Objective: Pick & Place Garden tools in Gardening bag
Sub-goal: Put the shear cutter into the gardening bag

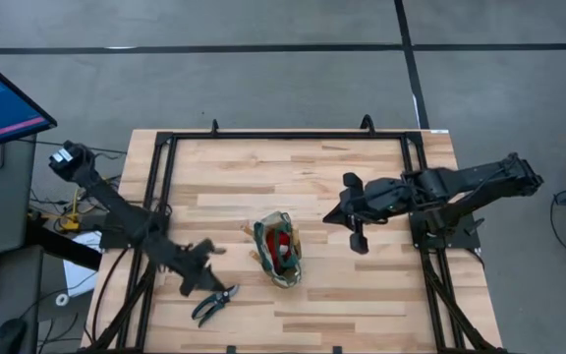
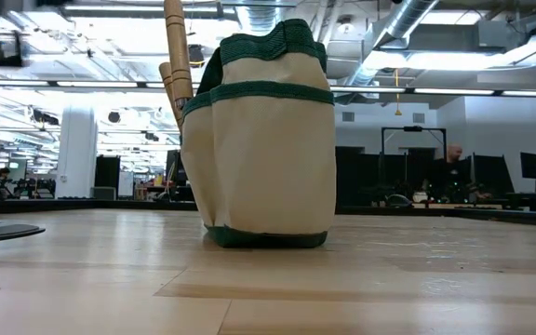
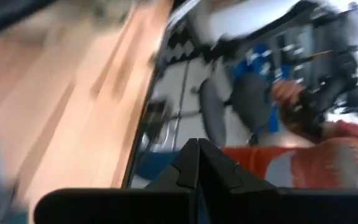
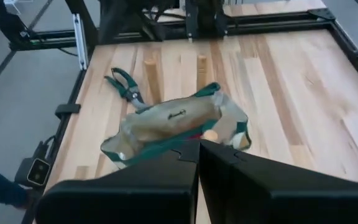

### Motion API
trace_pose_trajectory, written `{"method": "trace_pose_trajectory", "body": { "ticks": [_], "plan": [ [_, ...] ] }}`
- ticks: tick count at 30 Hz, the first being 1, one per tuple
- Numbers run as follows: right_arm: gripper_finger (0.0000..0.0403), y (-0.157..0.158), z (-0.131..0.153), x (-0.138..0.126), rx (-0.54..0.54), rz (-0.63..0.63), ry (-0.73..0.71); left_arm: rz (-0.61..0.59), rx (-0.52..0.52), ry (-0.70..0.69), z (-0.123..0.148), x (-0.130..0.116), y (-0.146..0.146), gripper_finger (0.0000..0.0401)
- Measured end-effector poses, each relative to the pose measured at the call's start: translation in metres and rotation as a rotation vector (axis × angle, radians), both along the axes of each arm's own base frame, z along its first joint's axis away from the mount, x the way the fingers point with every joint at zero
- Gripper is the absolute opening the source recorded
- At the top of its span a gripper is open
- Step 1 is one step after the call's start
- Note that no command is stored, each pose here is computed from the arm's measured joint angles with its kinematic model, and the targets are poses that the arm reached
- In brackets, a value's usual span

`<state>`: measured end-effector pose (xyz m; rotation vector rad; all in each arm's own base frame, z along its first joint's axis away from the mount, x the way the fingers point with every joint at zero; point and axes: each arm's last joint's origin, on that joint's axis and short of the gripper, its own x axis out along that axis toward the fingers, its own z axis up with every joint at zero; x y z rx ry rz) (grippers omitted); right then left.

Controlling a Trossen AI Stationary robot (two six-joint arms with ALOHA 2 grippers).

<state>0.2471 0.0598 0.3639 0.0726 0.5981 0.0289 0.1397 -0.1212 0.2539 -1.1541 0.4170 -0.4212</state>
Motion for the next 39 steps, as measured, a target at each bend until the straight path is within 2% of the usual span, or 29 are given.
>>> {"method": "trace_pose_trajectory", "body": {
  "ticks": [6,15,21,23,26,31,39],
  "plan": [
    [0.0000,0.000,-0.002,-0.001,0.002,-0.001,0.025,-0.015,-0.064,0.309,-0.028,-0.009,-0.022,0.0002],
    [0.0000,-0.001,-0.005,-0.003,0.002,-0.008,0.060,0.002,-0.104,0.678,-0.064,-0.014,-0.039,0.0002],
    [0.0000,-0.001,-0.007,-0.004,-0.004,-0.007,0.079,-0.006,0.041,0.881,-0.042,-0.016,-0.042,0.0001],
    [0.0000,-0.001,-0.007,-0.004,-0.006,-0.007,0.081,0.011,0.082,0.916,-0.030,-0.016,-0.041,0.0001],
    [0.0000,-0.002,-0.007,-0.004,-0.013,-0.003,0.081,0.015,0.090,0.923,-0.018,-0.016,-0.042,0.0001],
    [0.0000,-0.002,-0.007,-0.004,-0.014,-0.002,0.085,0.009,0.082,0.910,-0.016,-0.015,-0.043,0.0012],
    [0.0000,-0.002,-0.009,-0.006,0.020,-0.030,0.116,-0.073,0.173,0.806,-0.013,-0.014,-0.044,0.0109]
  ]
}}
